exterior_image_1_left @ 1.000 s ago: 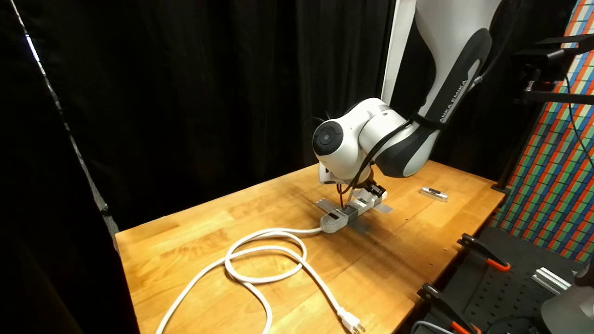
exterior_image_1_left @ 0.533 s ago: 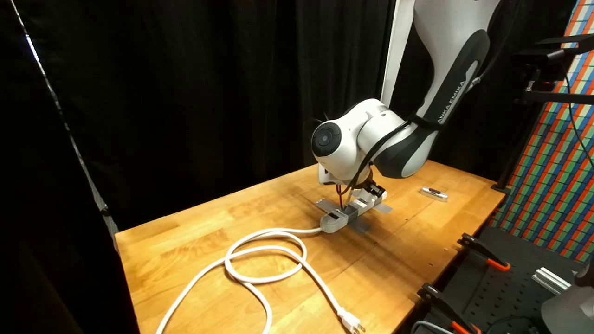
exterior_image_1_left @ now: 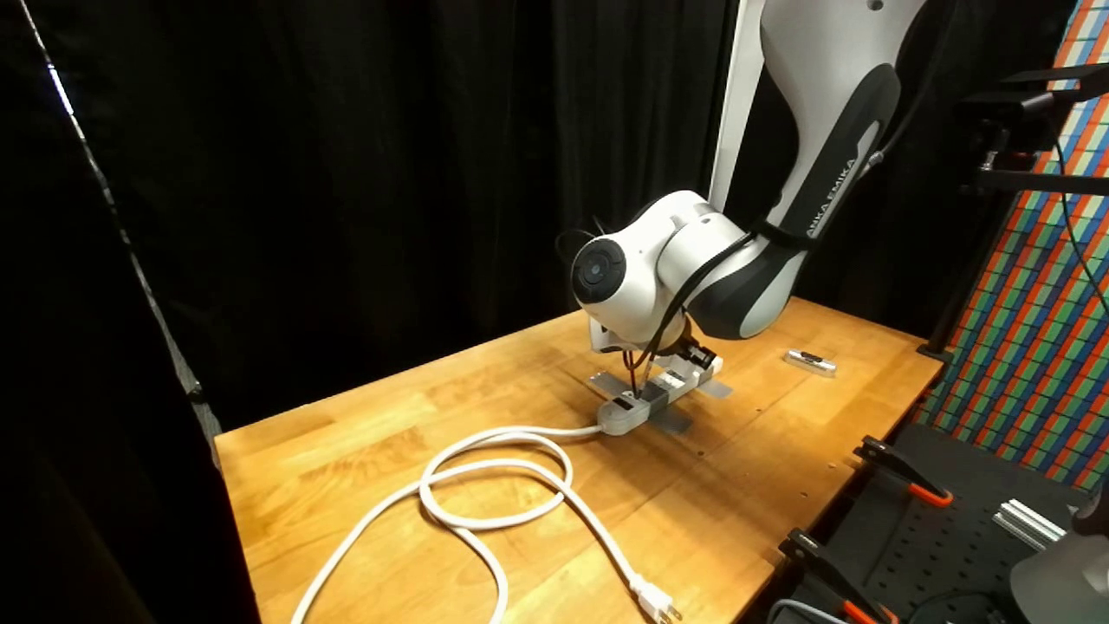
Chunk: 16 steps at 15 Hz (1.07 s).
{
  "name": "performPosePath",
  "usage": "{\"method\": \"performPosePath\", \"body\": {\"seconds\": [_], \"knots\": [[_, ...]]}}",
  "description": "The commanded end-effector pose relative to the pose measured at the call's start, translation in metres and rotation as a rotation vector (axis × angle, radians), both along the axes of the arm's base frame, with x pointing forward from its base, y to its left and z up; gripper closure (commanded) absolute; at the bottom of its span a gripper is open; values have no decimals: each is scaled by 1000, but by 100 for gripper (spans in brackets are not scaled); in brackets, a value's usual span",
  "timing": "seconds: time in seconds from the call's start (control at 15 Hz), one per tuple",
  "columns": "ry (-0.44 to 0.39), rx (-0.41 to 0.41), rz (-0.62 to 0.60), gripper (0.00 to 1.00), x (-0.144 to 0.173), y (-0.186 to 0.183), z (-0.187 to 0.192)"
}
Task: Put the charging adaptor on the white extension cable
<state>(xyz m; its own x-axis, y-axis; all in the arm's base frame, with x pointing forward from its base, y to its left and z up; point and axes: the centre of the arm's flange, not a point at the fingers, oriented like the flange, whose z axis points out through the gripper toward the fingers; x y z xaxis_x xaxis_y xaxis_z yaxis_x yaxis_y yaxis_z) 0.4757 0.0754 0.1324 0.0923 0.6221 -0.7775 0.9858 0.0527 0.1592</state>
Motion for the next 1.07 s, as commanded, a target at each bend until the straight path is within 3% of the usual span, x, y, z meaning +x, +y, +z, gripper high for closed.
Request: {"method": "performPosePath", "body": {"seconds": [0.0,0.4,0.73,0.8,0.93,1.0], "knots": [[89,41,-9,77,-8,16,-48],[140,8,-11,77,-12,20,-70],[148,-16,-8,76,-10,26,-67],[144,-17,-6,27,-9,27,-61],[149,5,-6,23,-9,34,-53],[144,19,-3,14,-8,39,-54]]}}
